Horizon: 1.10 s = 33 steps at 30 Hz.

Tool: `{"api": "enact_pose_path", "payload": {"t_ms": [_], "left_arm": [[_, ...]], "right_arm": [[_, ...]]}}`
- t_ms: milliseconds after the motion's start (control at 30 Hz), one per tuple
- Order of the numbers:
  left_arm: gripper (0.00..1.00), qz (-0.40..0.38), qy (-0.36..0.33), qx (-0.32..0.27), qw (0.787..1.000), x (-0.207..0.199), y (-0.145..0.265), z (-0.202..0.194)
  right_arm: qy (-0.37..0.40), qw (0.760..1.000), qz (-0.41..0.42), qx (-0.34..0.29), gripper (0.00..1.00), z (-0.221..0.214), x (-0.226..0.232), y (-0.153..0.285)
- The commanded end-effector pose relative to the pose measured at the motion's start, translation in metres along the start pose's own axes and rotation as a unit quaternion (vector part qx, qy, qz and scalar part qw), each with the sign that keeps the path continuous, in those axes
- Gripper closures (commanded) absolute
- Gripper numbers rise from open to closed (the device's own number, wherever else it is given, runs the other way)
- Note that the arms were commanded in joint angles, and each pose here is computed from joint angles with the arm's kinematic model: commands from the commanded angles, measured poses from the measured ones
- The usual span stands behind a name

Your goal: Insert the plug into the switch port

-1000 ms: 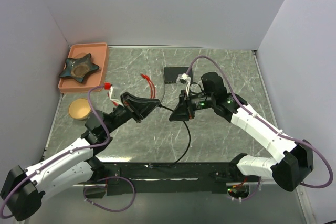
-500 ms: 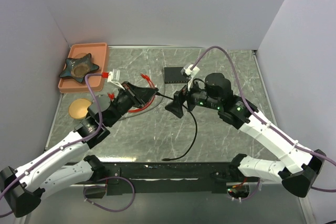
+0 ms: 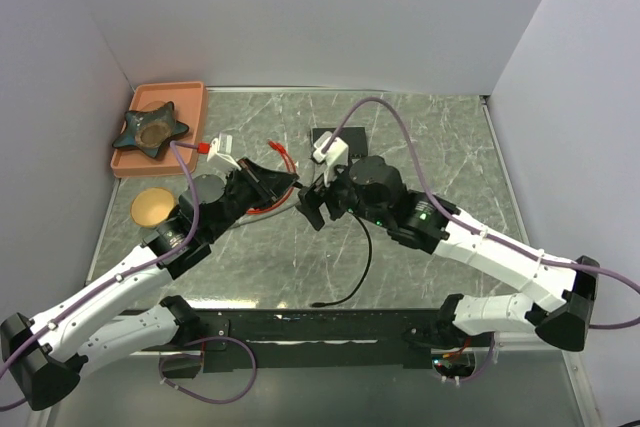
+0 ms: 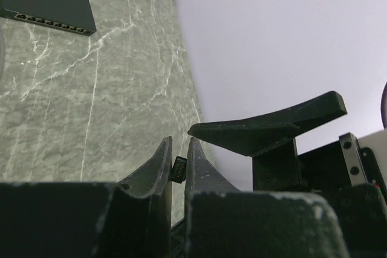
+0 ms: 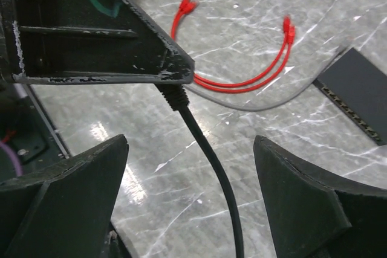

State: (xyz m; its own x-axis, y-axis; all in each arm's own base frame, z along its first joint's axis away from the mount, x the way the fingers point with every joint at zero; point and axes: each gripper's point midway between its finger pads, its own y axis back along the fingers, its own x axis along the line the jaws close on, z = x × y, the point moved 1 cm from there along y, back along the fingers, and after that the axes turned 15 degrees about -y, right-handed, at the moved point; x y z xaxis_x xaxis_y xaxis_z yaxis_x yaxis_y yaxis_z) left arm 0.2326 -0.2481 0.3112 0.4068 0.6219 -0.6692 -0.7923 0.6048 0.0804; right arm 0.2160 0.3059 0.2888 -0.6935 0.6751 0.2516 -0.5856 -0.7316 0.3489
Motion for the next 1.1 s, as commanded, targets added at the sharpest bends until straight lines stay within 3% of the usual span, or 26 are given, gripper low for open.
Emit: {"api": "enact_pose_path", "payload": {"t_ms": [0,133,300,400,433,500,533,600,733,767,867,1067], "left_arm": [[0.99,-0.012,0.027,-0.023,0.999,-0.016,0.005,0.020],[0.99,-0.012,0.029,-0.024,0.999,-0.016,0.005,0.021],[0.99,-0.014,0.029,-0.025,0.999,-0.017,0.007,0.021],[0.99,-0.018,0.032,-0.027,0.999,-0.019,0.008,0.022],[0.99,-0.019,0.034,-0.027,0.999,-0.019,0.008,0.021],[0.99,-0.024,0.035,-0.026,0.999,-0.020,0.008,0.021],[0.99,-0.024,0.032,-0.027,0.999,-0.021,0.007,0.022],[0.98,-0.018,0.030,-0.029,0.999,-0.020,0.007,0.024],[0.89,-0.013,0.017,-0.035,0.999,-0.017,0.010,0.026],[0.76,-0.012,0.016,-0.039,0.999,-0.017,0.011,0.027],[0.48,0.007,0.008,-0.047,0.999,-0.008,0.016,0.030],[0.41,0.000,-0.014,-0.087,0.996,-0.006,0.036,0.043]], "right_arm": [[0.018,0.996,-0.037,-0.080,0.10,0.044,0.004,0.001],[0.029,0.995,-0.046,-0.089,0.12,0.045,0.009,-0.005],[0.039,0.994,-0.052,-0.087,0.24,0.046,0.013,-0.015],[0.040,0.994,-0.060,-0.086,0.47,0.044,0.013,-0.021],[0.039,0.993,-0.058,-0.093,0.61,0.046,0.014,-0.020],[0.039,0.993,-0.054,-0.101,0.76,0.047,0.016,-0.019],[0.039,0.992,-0.054,-0.103,0.90,0.048,0.016,-0.018],[0.042,0.992,-0.055,-0.102,0.99,0.049,0.015,-0.017],[0.046,0.993,-0.053,-0.099,1.00,0.046,0.015,-0.016],[0.046,0.993,-0.046,-0.095,1.00,0.044,0.017,-0.016],[0.047,0.994,-0.040,-0.085,1.00,0.041,0.018,-0.014],[0.043,0.998,0.017,-0.038,1.00,0.030,0.029,-0.010]]}}
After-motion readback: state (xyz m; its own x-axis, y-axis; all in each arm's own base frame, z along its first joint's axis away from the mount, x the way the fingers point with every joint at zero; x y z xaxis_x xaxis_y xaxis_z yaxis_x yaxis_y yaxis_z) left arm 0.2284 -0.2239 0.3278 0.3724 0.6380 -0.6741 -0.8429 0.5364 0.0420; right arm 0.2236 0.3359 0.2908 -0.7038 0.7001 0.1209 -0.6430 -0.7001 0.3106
